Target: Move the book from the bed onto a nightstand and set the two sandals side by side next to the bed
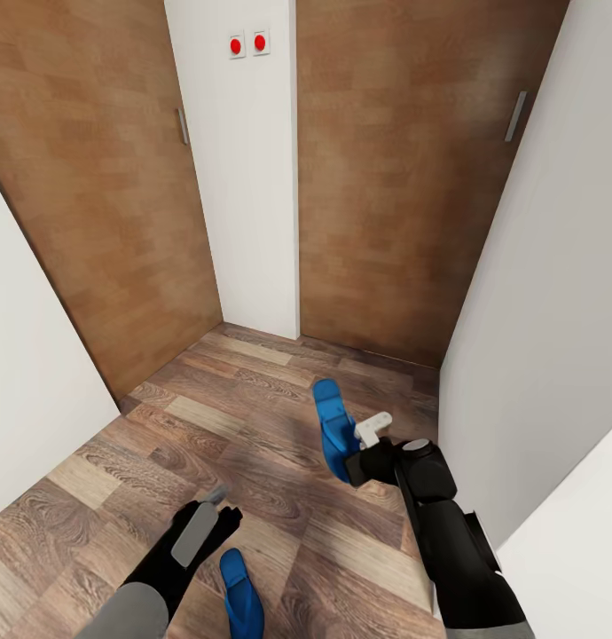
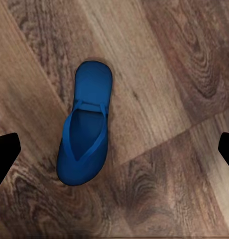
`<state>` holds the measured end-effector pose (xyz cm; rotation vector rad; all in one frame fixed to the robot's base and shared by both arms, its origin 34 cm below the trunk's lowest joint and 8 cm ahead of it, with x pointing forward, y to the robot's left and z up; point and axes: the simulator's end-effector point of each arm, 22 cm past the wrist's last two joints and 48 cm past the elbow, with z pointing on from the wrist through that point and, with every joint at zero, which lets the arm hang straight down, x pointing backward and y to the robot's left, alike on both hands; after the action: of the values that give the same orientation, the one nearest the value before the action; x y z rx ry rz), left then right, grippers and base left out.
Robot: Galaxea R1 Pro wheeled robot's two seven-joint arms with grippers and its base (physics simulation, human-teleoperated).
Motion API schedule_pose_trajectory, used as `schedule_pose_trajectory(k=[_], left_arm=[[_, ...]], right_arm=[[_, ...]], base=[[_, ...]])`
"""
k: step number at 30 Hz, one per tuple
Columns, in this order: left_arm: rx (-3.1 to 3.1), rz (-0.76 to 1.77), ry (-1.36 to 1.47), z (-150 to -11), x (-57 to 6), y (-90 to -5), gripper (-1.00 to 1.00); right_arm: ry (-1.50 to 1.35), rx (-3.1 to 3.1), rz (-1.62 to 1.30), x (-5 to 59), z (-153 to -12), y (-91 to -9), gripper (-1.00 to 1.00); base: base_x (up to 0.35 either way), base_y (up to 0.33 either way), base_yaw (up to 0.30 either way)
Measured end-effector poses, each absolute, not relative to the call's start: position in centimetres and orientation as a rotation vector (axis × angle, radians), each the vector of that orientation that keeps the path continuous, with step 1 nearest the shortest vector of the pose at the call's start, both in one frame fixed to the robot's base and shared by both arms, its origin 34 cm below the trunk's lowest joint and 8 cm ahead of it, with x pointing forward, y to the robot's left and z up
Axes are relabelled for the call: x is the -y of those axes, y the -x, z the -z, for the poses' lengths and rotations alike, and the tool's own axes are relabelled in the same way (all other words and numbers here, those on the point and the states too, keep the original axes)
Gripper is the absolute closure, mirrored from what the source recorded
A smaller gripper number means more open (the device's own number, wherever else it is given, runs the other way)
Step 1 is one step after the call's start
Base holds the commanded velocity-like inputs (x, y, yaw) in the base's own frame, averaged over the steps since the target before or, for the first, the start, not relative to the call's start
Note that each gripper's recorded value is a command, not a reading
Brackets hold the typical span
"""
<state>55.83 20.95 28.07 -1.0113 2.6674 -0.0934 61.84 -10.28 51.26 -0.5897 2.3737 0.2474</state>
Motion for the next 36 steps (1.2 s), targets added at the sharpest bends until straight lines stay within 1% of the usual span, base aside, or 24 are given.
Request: schedule_pose_trajectory(k=[2, 9, 14, 29, 36], left_arm=[[-2.720, 0.100, 0.983, -28.0, -19.8, -56.1, -1.00], [-2.734, 0.071, 0.843, -28.7, -19.4, -59.0, -1.00], [-2.741, -0.038, 0.660, -28.8, -19.3, -60.6, -1.00], [-2.728, -0.112, 0.662, -25.6, -20.0, -59.8, -1.00], [-2.729, -0.123, 0.677, -24.1, -20.6, -59.5, -1.00]], right_arm=[[0.575, -2.384, -0.251, 10.3, -51.3, -61.9, 1.00], [0.570, -2.396, -0.259, 10.3, -50.1, -61.9, 1.00], [0.567, -2.409, -0.274, 10.2, -49.2, -62.0, 1.00], [0.555, -2.434, -0.292, 10.3, -47.1, -62.0, 1.00], [0.550, -2.403, -0.282, 10.4, -47.8, -64.0, 1.00]], base=[[0.000, 0.000, 0.000], [0.000, 0.000, 0.000], [0.000, 0.000, 0.000], [0.000, 0.000, -0.004], [0.000, 0.000, -0.029]])
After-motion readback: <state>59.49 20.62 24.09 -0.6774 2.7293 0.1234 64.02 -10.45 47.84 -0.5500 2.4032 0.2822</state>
